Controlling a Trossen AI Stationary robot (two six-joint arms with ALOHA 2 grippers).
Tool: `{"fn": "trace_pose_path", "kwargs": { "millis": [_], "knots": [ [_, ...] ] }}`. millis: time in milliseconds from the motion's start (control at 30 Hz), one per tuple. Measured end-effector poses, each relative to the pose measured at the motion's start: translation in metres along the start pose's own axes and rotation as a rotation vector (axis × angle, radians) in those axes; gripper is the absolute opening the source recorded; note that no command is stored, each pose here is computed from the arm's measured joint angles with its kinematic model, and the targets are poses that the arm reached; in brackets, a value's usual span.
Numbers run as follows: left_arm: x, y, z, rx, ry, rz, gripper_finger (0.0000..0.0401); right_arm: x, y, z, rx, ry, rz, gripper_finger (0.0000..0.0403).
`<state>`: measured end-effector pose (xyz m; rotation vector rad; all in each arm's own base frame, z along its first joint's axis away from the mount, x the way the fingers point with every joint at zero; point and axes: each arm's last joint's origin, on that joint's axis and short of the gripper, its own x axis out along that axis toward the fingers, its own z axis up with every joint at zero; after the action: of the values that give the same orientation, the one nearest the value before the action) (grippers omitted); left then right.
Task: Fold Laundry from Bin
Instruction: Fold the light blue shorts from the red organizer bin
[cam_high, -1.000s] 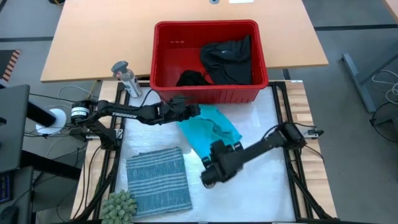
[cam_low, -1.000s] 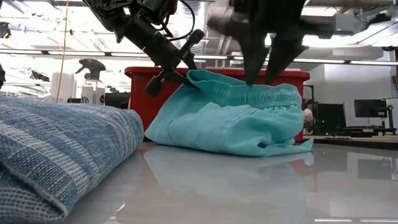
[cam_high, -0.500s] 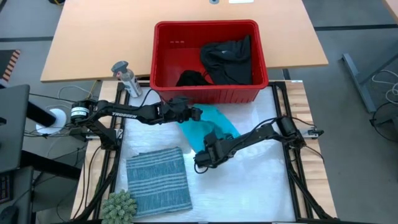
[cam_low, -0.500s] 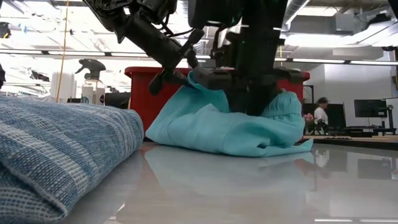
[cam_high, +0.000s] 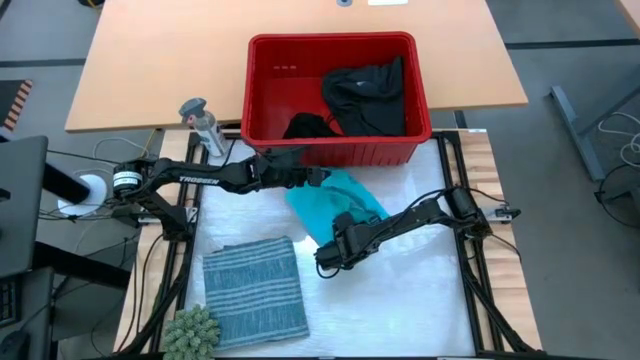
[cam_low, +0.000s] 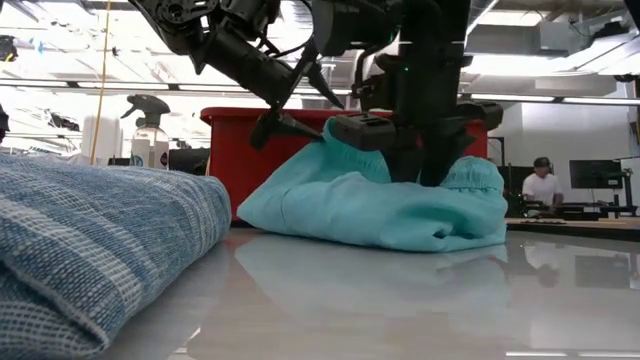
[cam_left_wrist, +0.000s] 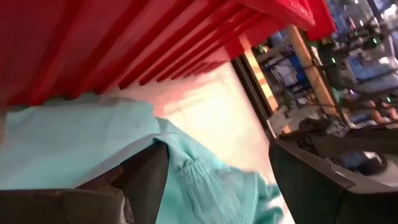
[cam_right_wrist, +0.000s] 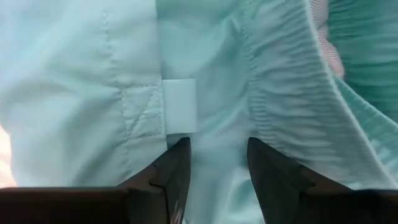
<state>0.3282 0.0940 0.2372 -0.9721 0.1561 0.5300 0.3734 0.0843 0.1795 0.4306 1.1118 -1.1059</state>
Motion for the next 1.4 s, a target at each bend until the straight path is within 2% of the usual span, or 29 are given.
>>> {"fn": "trace_pose_path", "kwargs": {
  "millis": [133,333,467,733,867,967,1033,1100,1200,1300,1400],
  "knots": [
    [0.000,0.005,0.006,0.019,0.041,-0.020,0.0265,-0.004,0.001,0.004,-0.028,0.019,0.023,0.0184],
    [0.001,0.015,0.014,0.062,0.067,0.007,0.0265,0.001,0.000,0.012,-0.063,0.086,0.038,0.0190],
    [0.002,0.020,0.024,0.049,0.079,-0.029,0.0265,-0.010,-0.006,0.019,-0.053,0.068,0.074,0.0196],
    [0.000,0.030,0.040,-0.002,0.187,-0.131,0.0265,-0.044,-0.035,0.041,-0.043,-0.016,0.131,0.0200],
    [-0.008,0.022,0.045,-0.017,0.222,-0.212,0.0265,-0.052,-0.062,0.051,-0.030,-0.049,0.049,0.0193],
    [-0.019,0.013,0.050,-0.022,0.237,-0.283,0.0265,-0.052,-0.076,0.058,-0.031,-0.047,0.036,0.0183],
    [-0.030,0.005,0.054,-0.037,0.259,-0.333,0.0265,-0.058,-0.081,0.064,-0.050,-0.066,0.099,0.0177],
    [-0.043,-0.006,0.058,-0.042,0.269,-0.400,0.0265,-0.072,-0.083,0.069,-0.082,-0.111,0.222,0.0171],
    [-0.070,-0.024,0.064,-0.044,0.260,-0.498,0.0265,-0.087,-0.083,0.077,-0.204,-0.165,0.368,0.0153],
    [-0.097,-0.038,0.068,-0.026,0.228,-0.570,0.0265,-0.076,-0.084,0.085,-0.328,-0.113,0.394,0.0117],
    [-0.119,-0.049,0.071,-0.003,0.170,-0.614,0.0265,-0.049,-0.082,0.091,-0.402,-0.060,0.448,0.0071]
  ]
}}
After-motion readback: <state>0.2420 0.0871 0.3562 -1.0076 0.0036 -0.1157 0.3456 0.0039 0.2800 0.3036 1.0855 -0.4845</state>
